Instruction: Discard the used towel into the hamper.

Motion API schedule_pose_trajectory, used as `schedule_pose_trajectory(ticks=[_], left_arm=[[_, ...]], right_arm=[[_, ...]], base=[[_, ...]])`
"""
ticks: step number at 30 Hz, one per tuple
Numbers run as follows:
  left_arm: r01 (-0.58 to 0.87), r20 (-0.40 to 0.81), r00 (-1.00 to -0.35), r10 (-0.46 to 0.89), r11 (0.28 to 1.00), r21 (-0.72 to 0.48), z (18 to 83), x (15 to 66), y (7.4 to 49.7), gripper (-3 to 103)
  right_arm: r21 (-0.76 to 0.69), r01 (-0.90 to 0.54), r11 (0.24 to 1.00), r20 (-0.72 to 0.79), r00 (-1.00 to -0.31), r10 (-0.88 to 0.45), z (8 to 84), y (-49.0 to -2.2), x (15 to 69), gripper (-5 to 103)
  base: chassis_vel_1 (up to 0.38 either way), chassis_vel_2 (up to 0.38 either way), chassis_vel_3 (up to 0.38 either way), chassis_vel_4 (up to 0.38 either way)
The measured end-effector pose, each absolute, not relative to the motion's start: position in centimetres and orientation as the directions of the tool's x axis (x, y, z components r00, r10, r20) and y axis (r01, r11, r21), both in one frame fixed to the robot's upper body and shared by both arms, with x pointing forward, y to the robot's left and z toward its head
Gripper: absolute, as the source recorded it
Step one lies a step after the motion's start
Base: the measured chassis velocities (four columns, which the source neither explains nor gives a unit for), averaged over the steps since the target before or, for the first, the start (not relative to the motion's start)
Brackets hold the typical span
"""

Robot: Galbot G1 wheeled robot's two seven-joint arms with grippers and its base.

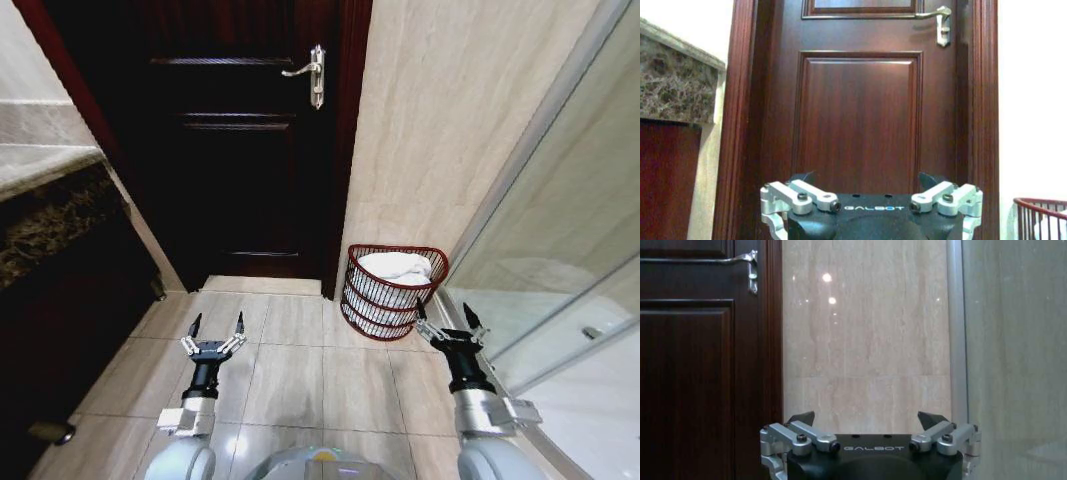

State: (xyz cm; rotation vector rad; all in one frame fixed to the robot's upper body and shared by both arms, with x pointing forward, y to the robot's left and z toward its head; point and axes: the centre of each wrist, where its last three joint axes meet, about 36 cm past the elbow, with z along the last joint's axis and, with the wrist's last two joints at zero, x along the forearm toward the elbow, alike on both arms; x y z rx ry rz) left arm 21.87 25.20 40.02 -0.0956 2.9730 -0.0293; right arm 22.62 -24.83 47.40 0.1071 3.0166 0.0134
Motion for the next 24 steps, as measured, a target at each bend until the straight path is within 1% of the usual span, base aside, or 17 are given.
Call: schedule_pose_trajectory(ticks=[5,15,24], left_arm=[[-0.056,-0.186,-0.981,-0.059,0.998,-0.023,41.0,22.1,24.9,100],[-0.056,-0.214,-0.975,-0.057,0.998,-0.007,41.9,22.3,24.8,100],[-0.072,-0.192,-0.979,-0.067,0.997,0.016,43.5,22.3,24.3,100]], right_arm=[[-0.014,0.079,0.997,-0.111,-0.991,0.077,46.1,-25.9,22.3,100],[0.005,0.067,0.998,-0.107,-0.992,0.067,46.1,-26.0,22.0,100],[0.021,0.041,0.999,-0.063,-0.997,0.042,46.1,-26.1,22.1,100]], base=[[0.000,0.000,0.000,0.000],[0.000,0.000,0.000,0.000],[0.000,0.000,0.000,0.000]])
